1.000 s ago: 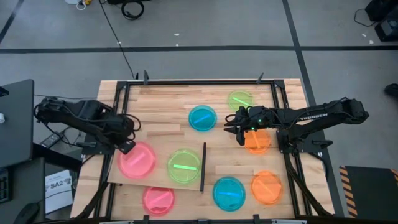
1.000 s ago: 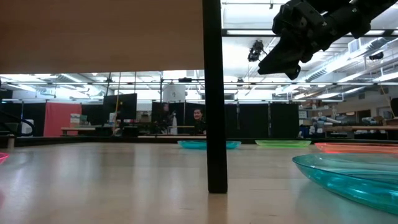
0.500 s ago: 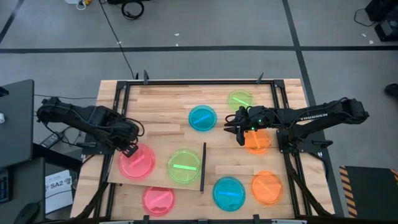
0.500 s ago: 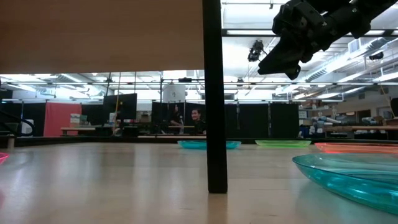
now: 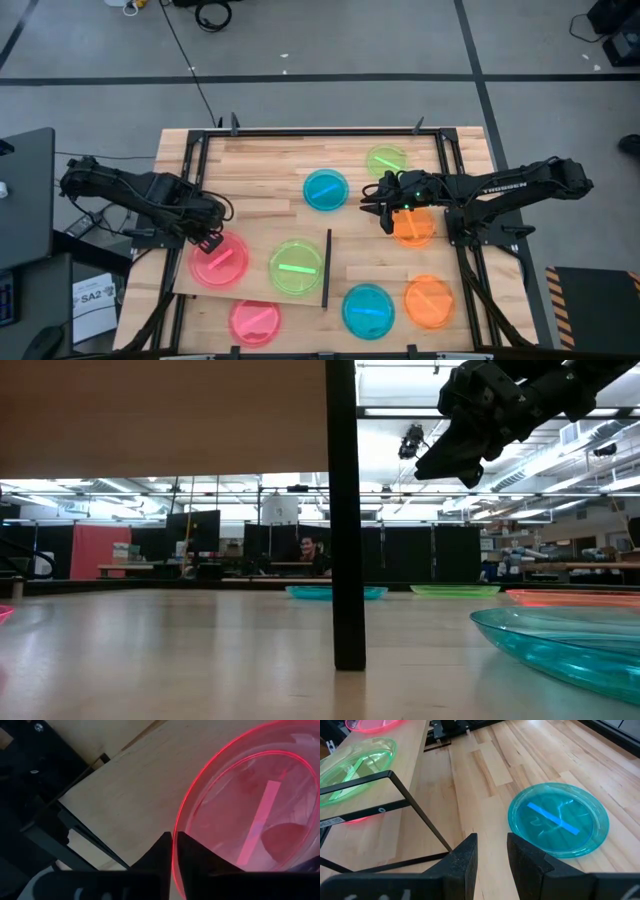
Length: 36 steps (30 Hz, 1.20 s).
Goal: Place and stack plates onto a shelf
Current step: Put the top red plate on the shelf, then stack the red plate on top of the green plate on the shelf
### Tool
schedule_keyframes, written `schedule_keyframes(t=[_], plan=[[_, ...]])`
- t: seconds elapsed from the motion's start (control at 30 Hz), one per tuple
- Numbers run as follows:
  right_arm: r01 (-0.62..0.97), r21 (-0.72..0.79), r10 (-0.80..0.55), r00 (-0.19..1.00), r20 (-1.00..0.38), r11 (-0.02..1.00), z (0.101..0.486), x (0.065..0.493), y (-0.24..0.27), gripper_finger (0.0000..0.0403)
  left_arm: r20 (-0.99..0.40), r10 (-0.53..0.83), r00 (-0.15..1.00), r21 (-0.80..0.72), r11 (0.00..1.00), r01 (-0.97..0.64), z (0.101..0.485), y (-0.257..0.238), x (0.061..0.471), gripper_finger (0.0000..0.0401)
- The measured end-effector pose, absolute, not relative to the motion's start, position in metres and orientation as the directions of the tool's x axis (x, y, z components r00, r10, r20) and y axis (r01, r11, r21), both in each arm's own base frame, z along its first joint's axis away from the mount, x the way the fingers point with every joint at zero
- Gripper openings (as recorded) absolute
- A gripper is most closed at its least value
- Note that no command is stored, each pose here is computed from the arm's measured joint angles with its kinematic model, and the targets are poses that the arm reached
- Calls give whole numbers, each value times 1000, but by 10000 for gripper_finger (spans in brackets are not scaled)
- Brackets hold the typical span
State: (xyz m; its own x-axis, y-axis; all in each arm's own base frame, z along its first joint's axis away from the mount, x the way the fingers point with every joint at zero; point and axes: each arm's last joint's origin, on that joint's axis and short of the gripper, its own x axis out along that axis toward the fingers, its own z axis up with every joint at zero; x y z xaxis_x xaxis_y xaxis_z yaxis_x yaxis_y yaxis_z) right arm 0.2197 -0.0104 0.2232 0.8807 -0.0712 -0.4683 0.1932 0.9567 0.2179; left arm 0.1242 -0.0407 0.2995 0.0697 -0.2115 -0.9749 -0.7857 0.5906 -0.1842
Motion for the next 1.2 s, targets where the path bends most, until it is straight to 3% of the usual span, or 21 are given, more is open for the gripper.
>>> schedule_keyframes(t=[0.4, 0.87, 1.2], plan=[[193, 218, -71, 881, -468, 957, 223, 220, -10, 112, -975, -211, 70, -184, 590, -786, 300, -41, 124, 75], [193, 217, -71, 880, -469, 957, 223, 220, -10, 112, -976, -204, 72, -181, 590, -787, 299, -40, 124, 163], [193, 217, -71, 881, -469, 957, 223, 220, -10, 112, -978, -192, 76, -177, 592, -786, 299, -40, 124, 173]])
